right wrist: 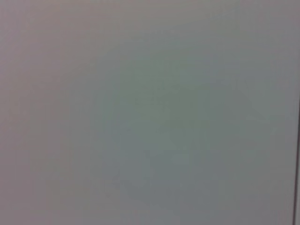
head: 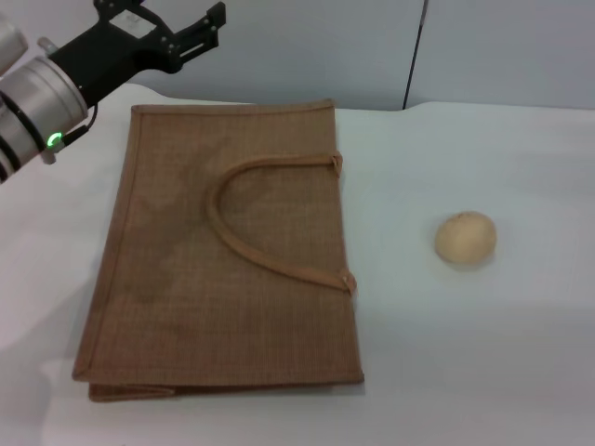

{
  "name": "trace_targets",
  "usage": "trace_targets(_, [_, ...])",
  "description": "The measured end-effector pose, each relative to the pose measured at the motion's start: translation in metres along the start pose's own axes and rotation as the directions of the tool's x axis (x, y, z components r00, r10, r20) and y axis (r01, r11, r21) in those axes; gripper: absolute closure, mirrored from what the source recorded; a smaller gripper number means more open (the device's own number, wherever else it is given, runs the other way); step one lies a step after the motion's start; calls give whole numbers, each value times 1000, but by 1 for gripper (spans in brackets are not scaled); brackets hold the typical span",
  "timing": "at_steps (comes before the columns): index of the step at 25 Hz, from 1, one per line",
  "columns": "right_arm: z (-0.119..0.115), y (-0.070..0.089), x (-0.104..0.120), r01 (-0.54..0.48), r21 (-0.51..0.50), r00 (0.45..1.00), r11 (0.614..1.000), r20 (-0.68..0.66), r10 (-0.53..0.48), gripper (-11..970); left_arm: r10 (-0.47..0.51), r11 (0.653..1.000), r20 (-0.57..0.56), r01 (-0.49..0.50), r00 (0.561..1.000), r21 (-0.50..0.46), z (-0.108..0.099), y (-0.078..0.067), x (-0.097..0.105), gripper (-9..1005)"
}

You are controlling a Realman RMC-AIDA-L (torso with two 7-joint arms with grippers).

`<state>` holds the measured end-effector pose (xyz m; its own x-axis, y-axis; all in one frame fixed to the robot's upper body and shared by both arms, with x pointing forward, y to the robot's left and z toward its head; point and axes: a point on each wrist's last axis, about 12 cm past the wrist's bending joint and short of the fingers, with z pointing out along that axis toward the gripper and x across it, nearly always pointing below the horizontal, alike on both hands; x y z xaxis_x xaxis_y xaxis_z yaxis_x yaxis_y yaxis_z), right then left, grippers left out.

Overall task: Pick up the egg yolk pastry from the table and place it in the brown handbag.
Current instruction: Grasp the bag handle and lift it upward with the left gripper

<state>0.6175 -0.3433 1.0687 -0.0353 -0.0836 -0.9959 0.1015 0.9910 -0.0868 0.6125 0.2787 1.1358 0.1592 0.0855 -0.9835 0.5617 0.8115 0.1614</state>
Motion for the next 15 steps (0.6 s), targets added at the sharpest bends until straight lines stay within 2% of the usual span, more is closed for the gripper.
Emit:
trace_targets(5, [0, 0, 0, 0, 0, 1000, 1000, 0, 0, 99, 39, 998, -11, -40, 999, -39, -5, 0, -3, 125])
trace_targets(12, [0, 0, 0, -3, 3, 1000, 1000, 1, 3, 99, 121, 989, 26, -118, 992, -89, -8, -7, -13, 126])
trace_targets(15, [0, 1, 0, -3, 1, 1000, 1000, 1, 3, 99, 132, 981, 22, -127, 991, -145, -9, -8, -15, 129])
